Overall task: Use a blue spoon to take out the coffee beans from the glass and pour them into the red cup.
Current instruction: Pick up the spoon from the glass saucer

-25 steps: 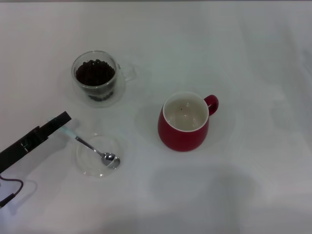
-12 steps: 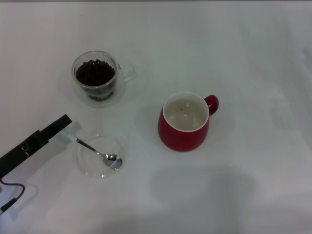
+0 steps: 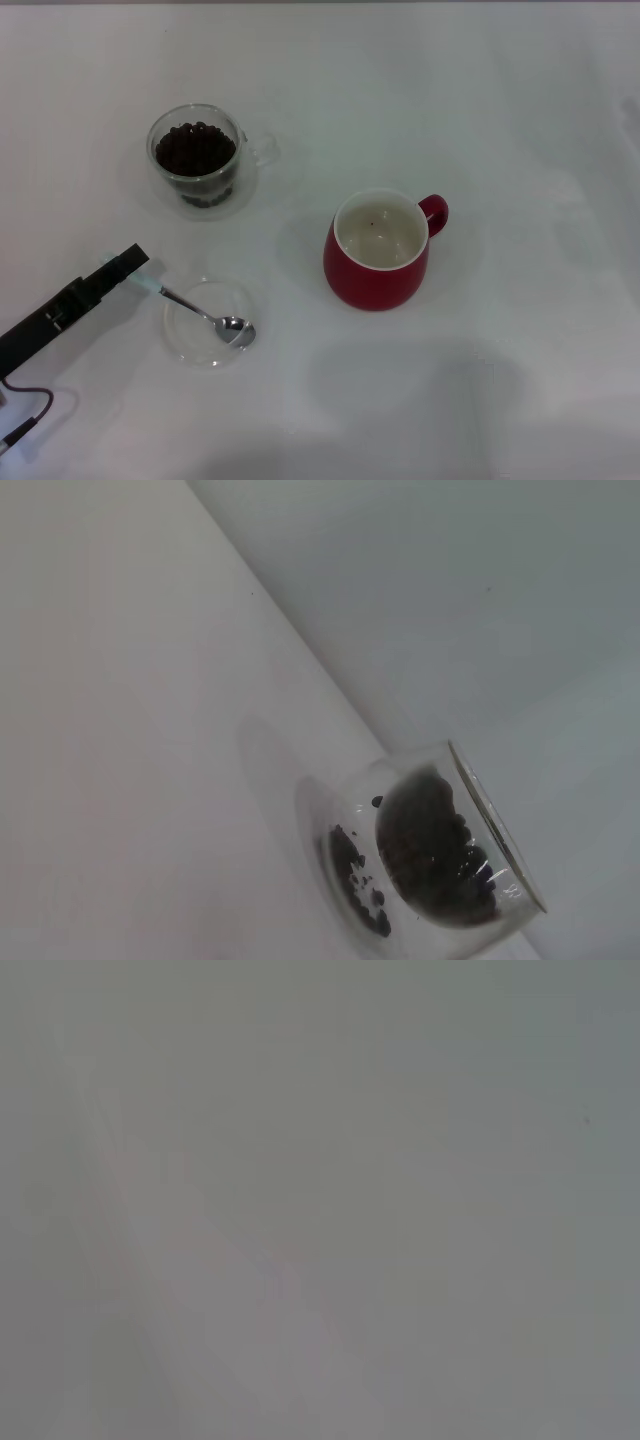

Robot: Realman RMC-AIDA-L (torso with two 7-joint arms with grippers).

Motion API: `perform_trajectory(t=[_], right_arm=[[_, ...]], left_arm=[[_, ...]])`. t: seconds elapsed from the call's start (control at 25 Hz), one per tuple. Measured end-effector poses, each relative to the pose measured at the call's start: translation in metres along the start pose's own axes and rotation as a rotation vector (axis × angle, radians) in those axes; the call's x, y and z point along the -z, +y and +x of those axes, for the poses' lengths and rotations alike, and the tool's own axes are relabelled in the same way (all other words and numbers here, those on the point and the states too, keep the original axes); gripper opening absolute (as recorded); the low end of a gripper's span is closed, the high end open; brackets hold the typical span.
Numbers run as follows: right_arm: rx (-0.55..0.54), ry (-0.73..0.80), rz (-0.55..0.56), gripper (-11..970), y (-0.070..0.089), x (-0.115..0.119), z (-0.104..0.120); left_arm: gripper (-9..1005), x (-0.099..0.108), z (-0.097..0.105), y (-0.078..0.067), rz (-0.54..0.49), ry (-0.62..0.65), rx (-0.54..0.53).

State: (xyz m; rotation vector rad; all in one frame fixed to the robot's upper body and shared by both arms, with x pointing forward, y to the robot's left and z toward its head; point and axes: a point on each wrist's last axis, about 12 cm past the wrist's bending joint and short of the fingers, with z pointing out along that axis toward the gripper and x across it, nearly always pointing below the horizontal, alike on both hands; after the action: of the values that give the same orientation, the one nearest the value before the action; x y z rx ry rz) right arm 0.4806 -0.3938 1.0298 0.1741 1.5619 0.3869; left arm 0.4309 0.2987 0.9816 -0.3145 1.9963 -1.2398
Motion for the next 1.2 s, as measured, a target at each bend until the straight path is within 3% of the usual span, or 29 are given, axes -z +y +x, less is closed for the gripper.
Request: perform_trajectory(t=[0.68, 0.88, 1.2], right_arm=[[-0.005, 0.005, 0.008, 874, 0.0000, 0.0038, 0.0028], [-0.004, 0.005, 0.008, 875, -0.0006, 0.0038, 0.0022], [-0.003, 0.005, 0.008, 875, -0.0006, 0.0036, 0.0021]], left_arm=[[389, 0.0007, 0.0009, 0.0004, -0.003, -0.001, 0.006], [189, 0.0012, 0.0010, 0.0000, 0.002, -0.004, 0.010], [148, -0.0004, -0.0044, -0.0024, 0.022, -0.023, 0.010]])
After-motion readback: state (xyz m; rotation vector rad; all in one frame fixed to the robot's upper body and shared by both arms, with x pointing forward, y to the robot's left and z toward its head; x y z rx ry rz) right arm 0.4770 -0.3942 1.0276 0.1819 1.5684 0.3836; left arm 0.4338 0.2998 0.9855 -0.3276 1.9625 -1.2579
